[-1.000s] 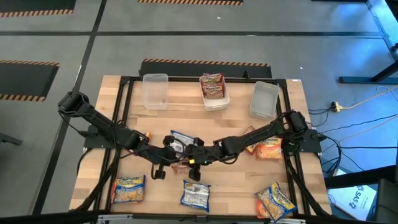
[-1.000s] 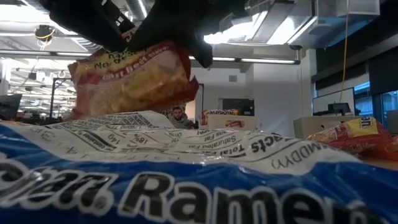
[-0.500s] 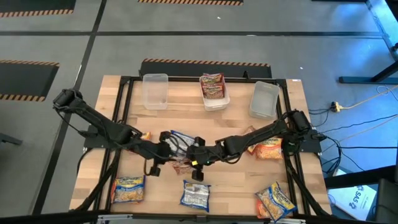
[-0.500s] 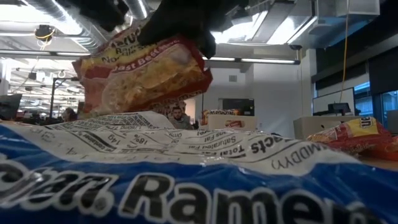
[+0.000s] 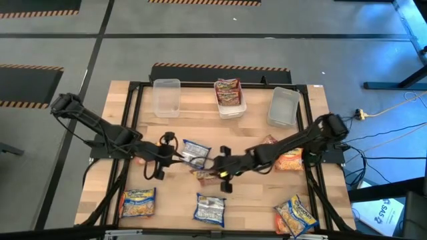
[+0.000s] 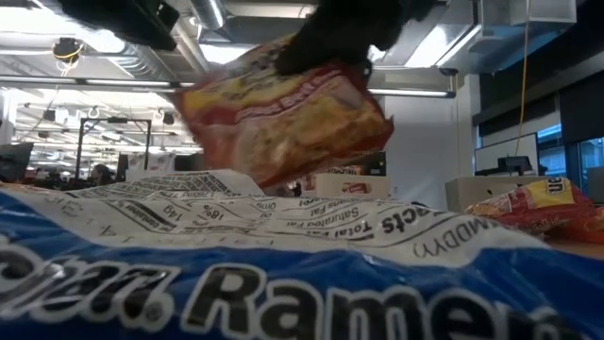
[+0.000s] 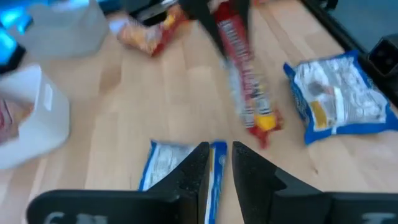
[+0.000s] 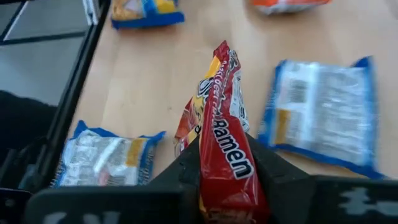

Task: Sort Maruchan noodles
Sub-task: Put the red noodle pack into the white bin

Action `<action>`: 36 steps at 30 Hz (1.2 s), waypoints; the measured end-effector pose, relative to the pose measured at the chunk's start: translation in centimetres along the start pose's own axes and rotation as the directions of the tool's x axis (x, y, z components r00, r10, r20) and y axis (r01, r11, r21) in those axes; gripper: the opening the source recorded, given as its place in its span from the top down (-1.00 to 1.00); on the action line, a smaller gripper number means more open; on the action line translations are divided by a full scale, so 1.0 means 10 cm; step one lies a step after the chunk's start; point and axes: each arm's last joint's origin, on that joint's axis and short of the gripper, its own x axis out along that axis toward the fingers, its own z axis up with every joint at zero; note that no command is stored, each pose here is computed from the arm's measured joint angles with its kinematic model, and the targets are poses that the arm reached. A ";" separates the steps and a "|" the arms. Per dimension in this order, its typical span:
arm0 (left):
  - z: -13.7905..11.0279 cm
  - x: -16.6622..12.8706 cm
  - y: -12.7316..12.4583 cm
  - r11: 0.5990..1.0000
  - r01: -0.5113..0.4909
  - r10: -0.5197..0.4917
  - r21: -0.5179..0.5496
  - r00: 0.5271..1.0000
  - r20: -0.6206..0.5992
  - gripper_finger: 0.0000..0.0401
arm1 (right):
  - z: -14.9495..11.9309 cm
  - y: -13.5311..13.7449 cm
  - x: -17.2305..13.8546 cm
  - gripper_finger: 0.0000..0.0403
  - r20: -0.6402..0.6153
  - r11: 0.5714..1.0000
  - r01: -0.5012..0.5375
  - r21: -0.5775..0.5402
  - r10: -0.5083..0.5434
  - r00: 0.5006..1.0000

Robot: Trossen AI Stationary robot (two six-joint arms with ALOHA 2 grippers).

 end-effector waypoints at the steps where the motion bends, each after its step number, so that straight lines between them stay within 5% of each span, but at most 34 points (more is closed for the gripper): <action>1: -0.01 0.01 0.01 1.000 -0.009 0.009 0.008 1.000 0.022 0.71 | -0.02 -0.04 -0.07 0.71 0.019 1.000 0.003 0.001 -0.003 1.000; 8: -0.16 0.15 0.13 0.995 -0.090 0.086 0.033 0.989 0.118 0.80 | -0.21 -0.51 -0.55 0.72 0.182 0.996 0.053 -0.074 -0.039 0.983; 13: -0.26 0.20 0.20 0.995 -0.098 0.098 -0.004 0.987 0.123 0.87 | -0.25 -0.87 -0.93 0.70 0.291 0.997 0.076 -0.031 -0.064 0.955; 21: -0.34 0.24 0.26 0.990 -0.121 0.129 -0.065 0.983 0.131 0.96 | -0.27 -1.29 -1.49 0.69 0.426 0.970 0.240 -0.041 -0.200 0.882; 28: -0.40 0.26 0.27 0.988 -0.127 0.139 -0.082 0.977 0.164 0.99 | -0.28 -1.68 -1.72 0.69 0.450 0.895 0.441 -0.068 -0.367 0.814; 36: -0.43 0.28 0.26 0.988 -0.121 0.133 -0.095 0.982 0.133 0.93 | -0.41 -2.09 -1.64 0.69 0.339 0.877 0.460 -0.138 -0.395 0.854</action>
